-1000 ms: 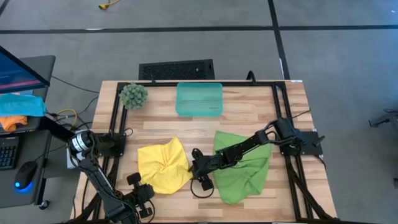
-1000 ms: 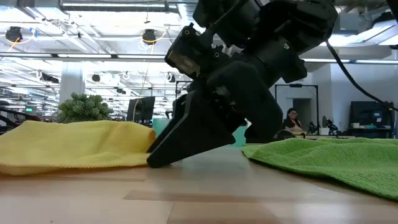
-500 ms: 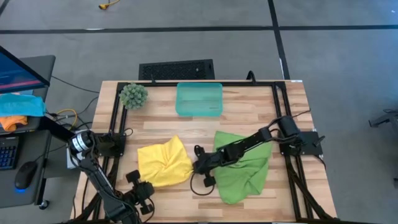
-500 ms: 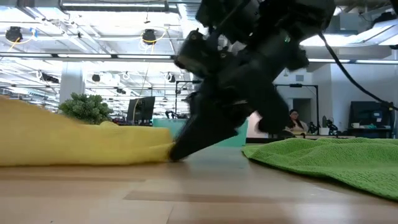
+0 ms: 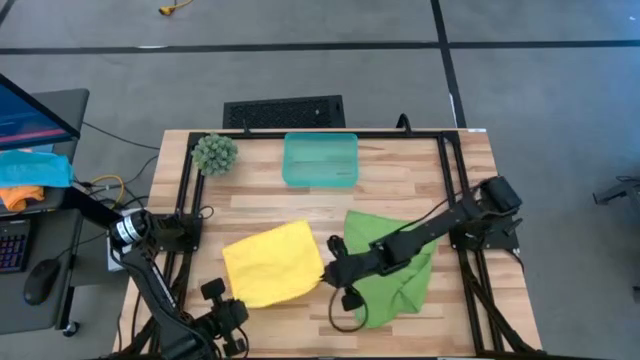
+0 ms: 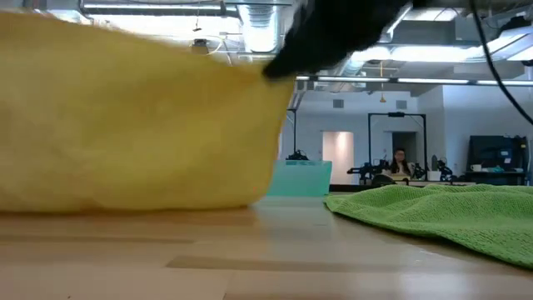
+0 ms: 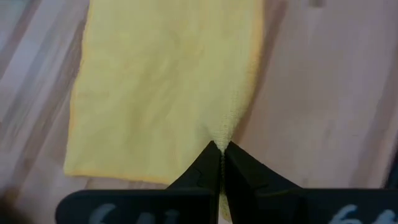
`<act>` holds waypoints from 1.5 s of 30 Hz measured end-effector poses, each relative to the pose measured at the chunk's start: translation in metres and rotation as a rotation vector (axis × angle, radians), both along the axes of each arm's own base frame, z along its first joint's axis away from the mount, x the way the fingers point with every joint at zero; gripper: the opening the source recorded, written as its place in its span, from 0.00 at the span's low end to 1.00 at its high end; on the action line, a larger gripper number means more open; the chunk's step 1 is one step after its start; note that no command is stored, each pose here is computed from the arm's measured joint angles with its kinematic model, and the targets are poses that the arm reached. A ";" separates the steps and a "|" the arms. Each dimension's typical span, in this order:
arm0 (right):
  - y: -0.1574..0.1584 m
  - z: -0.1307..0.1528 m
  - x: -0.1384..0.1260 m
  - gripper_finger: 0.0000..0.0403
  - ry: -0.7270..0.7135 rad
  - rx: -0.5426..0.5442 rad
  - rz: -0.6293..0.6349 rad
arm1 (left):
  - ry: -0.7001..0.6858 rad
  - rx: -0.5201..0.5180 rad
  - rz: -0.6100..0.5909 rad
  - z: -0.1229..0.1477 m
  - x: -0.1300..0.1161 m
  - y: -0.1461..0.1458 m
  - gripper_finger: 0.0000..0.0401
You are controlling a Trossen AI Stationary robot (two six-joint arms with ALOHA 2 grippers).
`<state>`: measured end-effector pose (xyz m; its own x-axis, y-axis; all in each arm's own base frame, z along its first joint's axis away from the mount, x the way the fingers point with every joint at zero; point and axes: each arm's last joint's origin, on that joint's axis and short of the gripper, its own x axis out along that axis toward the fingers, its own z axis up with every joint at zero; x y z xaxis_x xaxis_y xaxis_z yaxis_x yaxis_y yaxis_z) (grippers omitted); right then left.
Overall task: Roll microfiber towels into tight, uniform cylinder then place into a basket
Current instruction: Fold the yellow microfiber cloth
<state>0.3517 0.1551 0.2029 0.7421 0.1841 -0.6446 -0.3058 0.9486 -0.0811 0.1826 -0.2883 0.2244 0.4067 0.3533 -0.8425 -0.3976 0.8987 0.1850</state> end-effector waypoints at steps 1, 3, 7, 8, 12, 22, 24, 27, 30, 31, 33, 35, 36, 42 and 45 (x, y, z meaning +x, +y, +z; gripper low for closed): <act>0.002 0.005 -0.002 0.05 -0.012 0.015 0.001 | -0.001 -0.004 -0.011 0.003 0.000 -0.001 0.00; 0.008 0.013 -0.008 0.04 -0.025 0.043 0.005 | -0.004 -0.010 -0.033 0.008 0.002 -0.004 0.00; 0.015 0.023 -0.016 0.02 -0.025 0.108 -0.011 | -0.001 -0.002 -0.047 0.017 0.002 -0.005 0.00; 0.016 0.024 -0.017 0.03 -0.020 0.129 -0.024 | -0.001 -0.001 -0.045 0.018 0.001 -0.005 0.00; 0.019 0.025 -0.020 0.06 0.037 0.160 -0.058 | 0.002 -0.015 -0.012 0.024 -0.001 -0.005 0.00; 0.000 0.020 -0.009 0.01 0.082 0.196 -0.174 | 0.029 0.028 0.216 0.021 -0.006 0.011 0.00; -0.006 0.007 -0.003 0.02 0.116 0.192 -0.212 | 0.048 0.049 0.260 0.018 -0.006 0.016 0.00; -0.014 -0.009 0.006 0.04 0.159 0.173 -0.243 | 0.045 0.061 0.303 0.014 -0.003 0.022 0.00; -0.022 -0.019 0.014 0.05 0.196 0.156 -0.272 | 0.045 0.061 0.343 0.006 0.002 0.027 0.00; -0.024 -0.019 0.018 0.04 0.195 0.158 -0.282 | 0.069 0.063 0.357 0.002 0.002 0.030 0.00; -0.029 -0.021 0.021 0.02 0.199 0.156 -0.297 | 0.107 0.080 0.367 -0.006 0.004 0.035 0.00; -0.032 -0.024 0.026 0.01 0.197 0.161 -0.315 | 0.138 0.096 0.389 -0.014 0.005 0.041 0.00; -0.033 -0.027 0.026 0.01 0.208 0.166 -0.330 | 0.147 0.122 0.394 -0.017 0.005 0.045 0.00; -0.042 -0.031 0.027 0.04 0.238 0.202 -0.407 | 0.161 0.158 0.430 -0.031 0.011 0.060 0.00; -0.045 -0.035 0.025 0.02 0.254 0.197 -0.426 | 0.175 0.143 0.419 -0.038 0.017 0.065 0.00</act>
<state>0.3764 0.1105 0.1683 0.6029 0.0362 -0.7970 0.1231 0.9828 0.1378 0.1999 -0.2233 0.1863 0.0607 0.5737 -0.8168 -0.6725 0.6282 0.3912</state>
